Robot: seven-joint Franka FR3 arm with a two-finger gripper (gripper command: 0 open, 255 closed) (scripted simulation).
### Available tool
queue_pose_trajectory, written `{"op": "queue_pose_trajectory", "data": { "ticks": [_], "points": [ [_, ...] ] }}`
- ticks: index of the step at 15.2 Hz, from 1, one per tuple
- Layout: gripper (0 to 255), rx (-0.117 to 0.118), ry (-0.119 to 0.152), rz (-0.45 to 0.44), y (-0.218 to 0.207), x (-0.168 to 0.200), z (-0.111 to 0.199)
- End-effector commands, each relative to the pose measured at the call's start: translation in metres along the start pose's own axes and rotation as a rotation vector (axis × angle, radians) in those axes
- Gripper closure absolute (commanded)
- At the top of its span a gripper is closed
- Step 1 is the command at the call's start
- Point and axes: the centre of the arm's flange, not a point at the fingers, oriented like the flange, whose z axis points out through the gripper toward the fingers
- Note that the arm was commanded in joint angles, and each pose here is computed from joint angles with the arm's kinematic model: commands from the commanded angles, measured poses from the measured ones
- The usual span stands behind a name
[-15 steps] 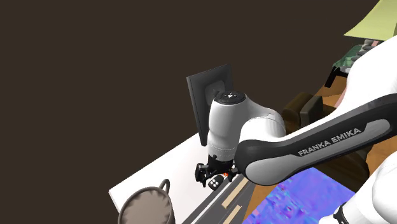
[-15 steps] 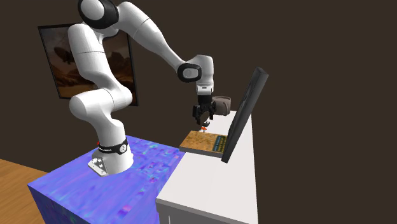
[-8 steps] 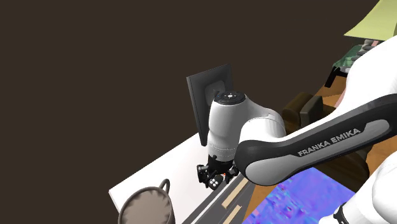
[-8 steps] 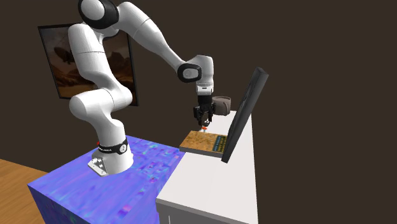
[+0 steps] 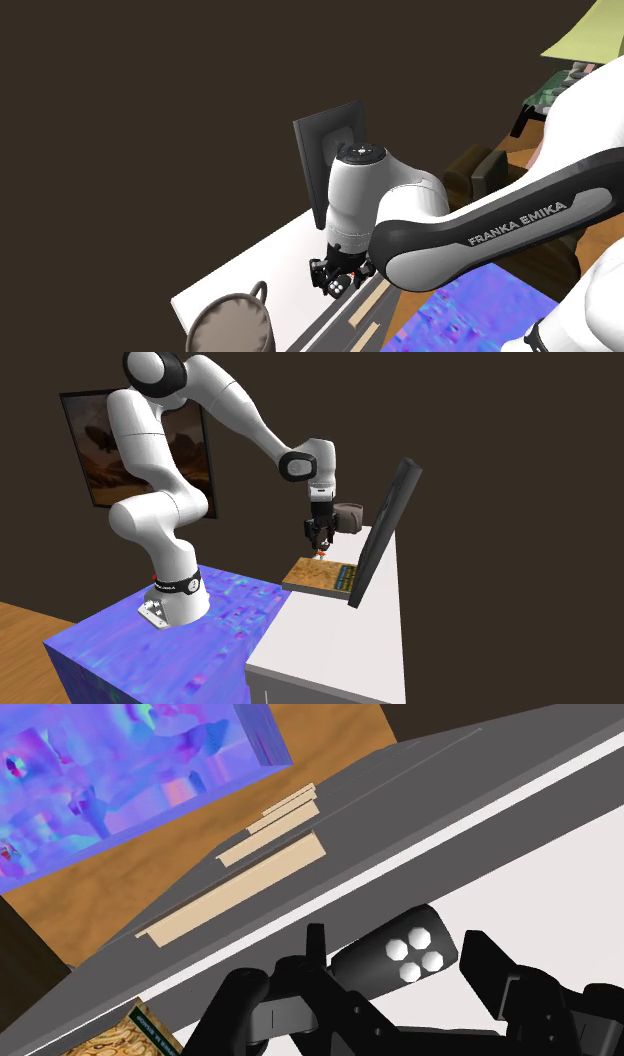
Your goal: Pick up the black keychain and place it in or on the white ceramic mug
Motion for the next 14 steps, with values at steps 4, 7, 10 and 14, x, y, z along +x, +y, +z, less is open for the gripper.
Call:
{"op": "queue_pose_trajectory", "data": {
  "ticks": [4,7,10,14],
  "points": [
    [255,0.000,0.000,0.000,0.000,0.000,-0.021],
    [255,0.000,0.000,0.000,-0.001,0.001,-0.037],
    [255,0.000,0.000,0.000,-0.001,0.001,-0.053],
    [255,0.000,0.000,0.000,-0.001,0.002,-0.074]
  ]
}}
